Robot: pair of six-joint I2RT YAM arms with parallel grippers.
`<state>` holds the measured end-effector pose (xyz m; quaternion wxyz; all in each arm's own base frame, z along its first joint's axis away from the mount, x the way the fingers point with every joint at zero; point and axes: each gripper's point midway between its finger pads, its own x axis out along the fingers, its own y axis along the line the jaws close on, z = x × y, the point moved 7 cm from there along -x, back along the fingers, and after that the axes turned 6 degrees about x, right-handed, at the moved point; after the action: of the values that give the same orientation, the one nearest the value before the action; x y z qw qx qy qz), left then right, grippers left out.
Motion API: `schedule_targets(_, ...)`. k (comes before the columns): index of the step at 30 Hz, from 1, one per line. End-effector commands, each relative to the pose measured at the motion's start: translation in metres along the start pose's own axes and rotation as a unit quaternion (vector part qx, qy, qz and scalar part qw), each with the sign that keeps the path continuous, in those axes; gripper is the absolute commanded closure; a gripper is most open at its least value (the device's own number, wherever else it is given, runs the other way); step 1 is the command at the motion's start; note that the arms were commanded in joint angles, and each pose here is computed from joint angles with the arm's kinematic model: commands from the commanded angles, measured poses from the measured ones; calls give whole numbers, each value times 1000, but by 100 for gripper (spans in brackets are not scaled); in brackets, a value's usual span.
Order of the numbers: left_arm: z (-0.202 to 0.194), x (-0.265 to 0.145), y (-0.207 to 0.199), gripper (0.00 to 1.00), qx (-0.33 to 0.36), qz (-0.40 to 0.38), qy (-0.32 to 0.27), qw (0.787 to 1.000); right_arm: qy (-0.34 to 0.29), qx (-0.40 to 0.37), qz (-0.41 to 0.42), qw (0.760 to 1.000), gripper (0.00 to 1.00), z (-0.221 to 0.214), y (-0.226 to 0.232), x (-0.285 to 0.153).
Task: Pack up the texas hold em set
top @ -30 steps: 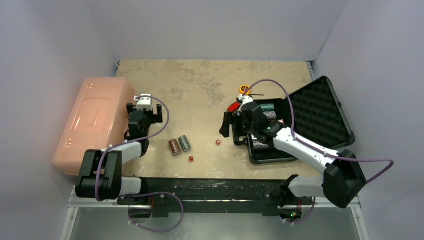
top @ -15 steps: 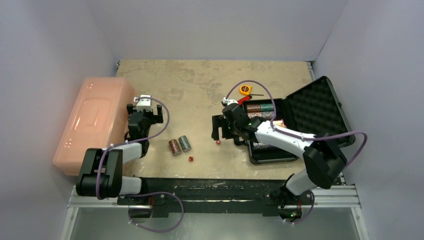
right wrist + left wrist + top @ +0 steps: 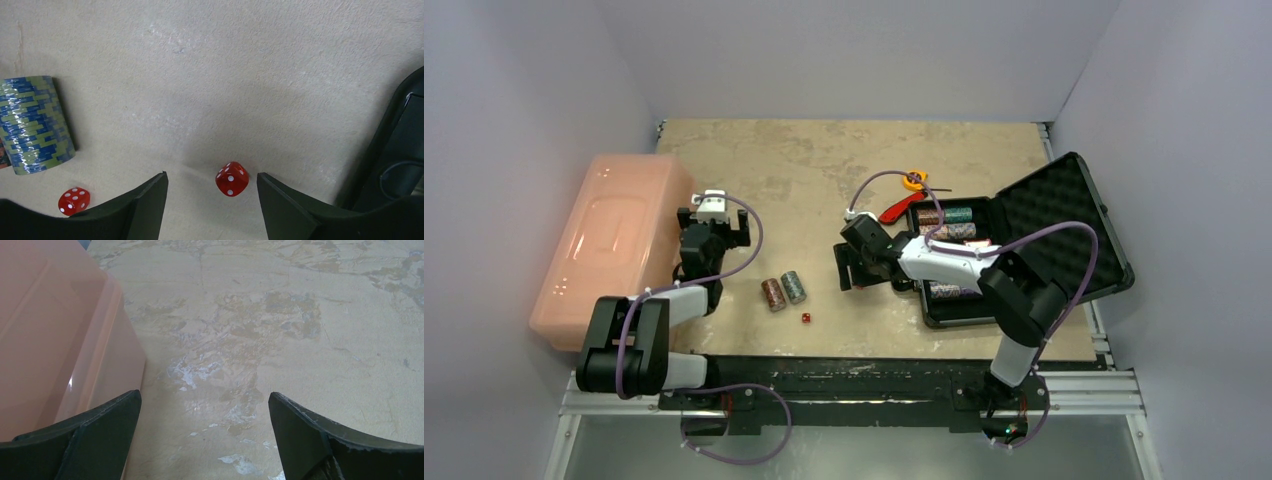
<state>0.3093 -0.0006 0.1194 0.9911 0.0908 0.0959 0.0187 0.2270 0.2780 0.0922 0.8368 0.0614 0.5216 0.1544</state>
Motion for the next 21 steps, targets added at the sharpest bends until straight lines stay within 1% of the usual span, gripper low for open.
schedule_targets(1,9,2,2,0,-9,3,-30,1000,-32,7,0,999,31,19,12,-7)
schedule_targets(4,9,2,2,0,-9,3,-30,1000,-37,5,-12,999,34,22,12,-7)
schedule_targets(9,9,2,2,0,-9,3,-30,999,-32,3,-22,999,42,21,10,-3)
schedule_targets(16,9,2,2,0,-9,3,-30,1000,-24,2,-34,999,43,16,9,1)
schedule_targets(20,9,2,2,0,-9,3,-30,1000,-21,-1,-39,999,45,13,9,2)
schedule_targets(21,9,2,2,0,-9,3,-30,1000,-18,-2,-41,999,48,11,8,3)
